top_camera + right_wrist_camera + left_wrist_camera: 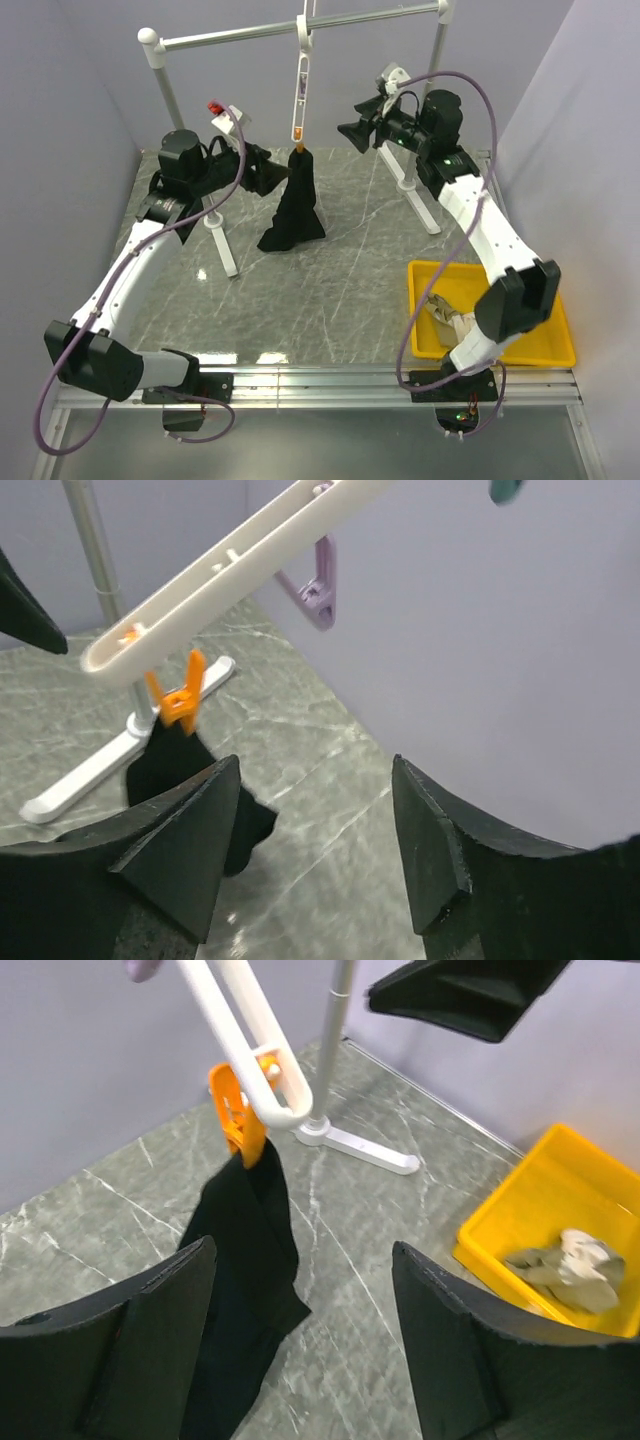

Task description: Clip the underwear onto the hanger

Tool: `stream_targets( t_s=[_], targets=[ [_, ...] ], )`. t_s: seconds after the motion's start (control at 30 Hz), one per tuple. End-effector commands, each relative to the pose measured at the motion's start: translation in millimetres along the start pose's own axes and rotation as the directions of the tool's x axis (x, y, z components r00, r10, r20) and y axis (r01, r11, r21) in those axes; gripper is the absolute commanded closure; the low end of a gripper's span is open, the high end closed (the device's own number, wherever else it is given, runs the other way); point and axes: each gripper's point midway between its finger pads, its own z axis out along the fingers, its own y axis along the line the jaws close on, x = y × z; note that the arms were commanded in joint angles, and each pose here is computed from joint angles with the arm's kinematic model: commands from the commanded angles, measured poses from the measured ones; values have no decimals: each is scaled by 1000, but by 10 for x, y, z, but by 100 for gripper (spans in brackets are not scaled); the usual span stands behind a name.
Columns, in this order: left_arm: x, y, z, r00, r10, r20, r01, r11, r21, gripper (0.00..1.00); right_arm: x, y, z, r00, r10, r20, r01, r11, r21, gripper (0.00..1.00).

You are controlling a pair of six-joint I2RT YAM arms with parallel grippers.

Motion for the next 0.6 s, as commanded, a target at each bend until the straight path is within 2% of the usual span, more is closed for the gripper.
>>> stream_targets(
  t_s=[0.0,0.13,0.23,0.3,0.37,0.57],
  targets=[
    [-448,43,81,991,52,125,-45,997,-59,23,-263,-109,210,986,-111,120,120,990,-69,30],
    [-505,2,233,986,101,132,-90,992,-89,15,-292,-152,389,981,-97,168,117,986,-115,27],
    [-564,28,335,980,140,140,-113,976,-184,14,-246,-190,489,978,-87,187,110,988,-112,27],
    [-632,145,394,977,162,141,-121,956,-266,14,-231,-215,521,979,-78,189,100,989,-109,27],
    [-769,147,445,972,171,160,-117,946,-301,15,-195,-228,537,979,-76,188,97,989,-110,27],
    [-852,284,691,977,170,132,-111,924,-366,20,-273,-204,527,972,-115,205,140,983,-115,27]
  ],
)
